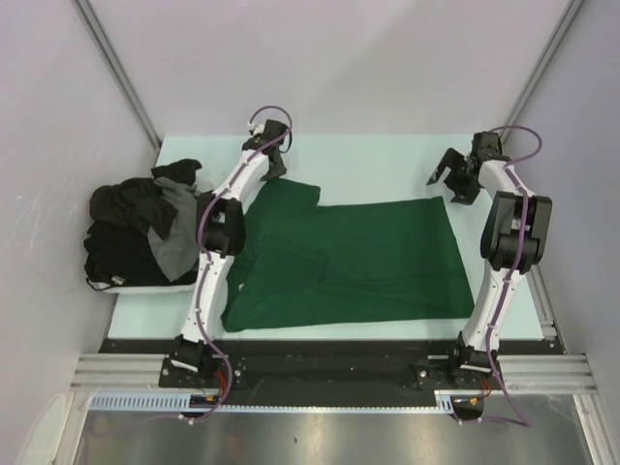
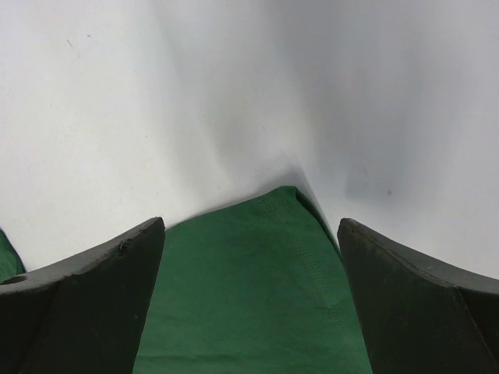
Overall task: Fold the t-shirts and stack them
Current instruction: Grap the side of the flattened tshirt furthest away from the robot with both arms
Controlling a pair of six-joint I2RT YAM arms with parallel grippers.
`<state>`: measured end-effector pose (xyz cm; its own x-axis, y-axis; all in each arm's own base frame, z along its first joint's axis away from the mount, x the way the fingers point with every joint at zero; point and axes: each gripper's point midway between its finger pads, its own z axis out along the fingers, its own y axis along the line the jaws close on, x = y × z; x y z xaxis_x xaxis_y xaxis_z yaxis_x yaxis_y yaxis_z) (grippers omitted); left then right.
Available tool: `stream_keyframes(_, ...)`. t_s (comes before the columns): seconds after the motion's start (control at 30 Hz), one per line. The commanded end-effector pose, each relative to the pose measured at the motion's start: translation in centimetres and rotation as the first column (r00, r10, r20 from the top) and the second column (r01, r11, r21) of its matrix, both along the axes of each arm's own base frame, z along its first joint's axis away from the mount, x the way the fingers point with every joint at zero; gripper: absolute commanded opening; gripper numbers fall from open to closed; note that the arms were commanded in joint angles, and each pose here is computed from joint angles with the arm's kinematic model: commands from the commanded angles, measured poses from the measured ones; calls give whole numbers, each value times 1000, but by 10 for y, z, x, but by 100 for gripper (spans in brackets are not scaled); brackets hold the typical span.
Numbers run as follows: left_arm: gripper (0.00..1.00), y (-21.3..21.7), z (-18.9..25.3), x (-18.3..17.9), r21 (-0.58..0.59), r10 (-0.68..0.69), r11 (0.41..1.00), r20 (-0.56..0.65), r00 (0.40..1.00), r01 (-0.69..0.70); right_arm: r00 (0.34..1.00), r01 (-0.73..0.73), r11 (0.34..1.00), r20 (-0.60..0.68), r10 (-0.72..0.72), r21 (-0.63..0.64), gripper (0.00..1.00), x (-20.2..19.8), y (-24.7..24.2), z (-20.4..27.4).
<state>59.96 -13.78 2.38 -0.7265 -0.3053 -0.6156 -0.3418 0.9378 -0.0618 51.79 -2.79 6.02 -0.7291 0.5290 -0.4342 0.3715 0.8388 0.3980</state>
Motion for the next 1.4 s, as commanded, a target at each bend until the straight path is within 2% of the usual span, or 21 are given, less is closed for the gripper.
stream_keyframes(0.0,34,-7,1,5,-24,-36,999,9,999,36,999,2,1000,43,-3,7,99,8,-4,15)
stream_keyframes(0.27,13,-9,42,25,18,-94,996,169,981,93,999,27,999,-20,-28,-43,99,9,-9,3)
stream_keyframes(0.3,5,-11,49,28,23,-104,995,196,975,102,999,36,997,-32,-39,-72,99,10,-12,0)
stream_keyframes(0.33,1,-16,56,28,33,-124,992,212,969,120,997,27,996,-63,-33,-89,98,9,-14,-11)
stream_keyframes(0.43,0,-25,63,30,56,-161,987,235,958,152,995,15,990,-94,-29,-140,95,14,-16,-19)
stream_keyframes(0.53,0,-30,73,30,75,-182,983,255,950,168,992,4,983,-120,-26,-181,87,16,-12,-19)
stream_keyframes(0.73,0,-27,75,27,91,-182,982,248,951,164,982,-40,965,-189,-10,-259,75,-1,3,-34)
stream_keyframes(0.93,0,-24,74,26,103,-188,981,243,952,167,975,-28,956,-217,-38,-293,58,-8,0,-38)
stream_keyframes(0.97,0,-24,75,26,104,-189,980,242,952,168,975,-21,950,-217,-50,-312,51,-9,-4,-38)
stream_keyframes(1.07,0,-23,78,27,110,-191,980,248,950,168,975,-10,939,-212,-67,-345,40,-8,-10,-35)
stream_keyframes(1.2,0,-21,82,27,121,-196,978,252,948,170,976,9,934,-201,-86,-358,36,-5,-16,-32)
stream_keyframes(1.3,0,-18,82,26,123,-188,979,253,949,162,977,14,934,-192,-88,-356,21,-1,-16,-29)
stream_keyframes(1.33,0,-18,80,23,122,-189,979,247,950,163,978,16,935,-190,-89,-356,11,0,-16,-30)
stream_keyframes(1.37,0,-17,85,24,117,-185,980,259,948,159,977,17,935,-192,-90,-354,6,0,-17,-30)
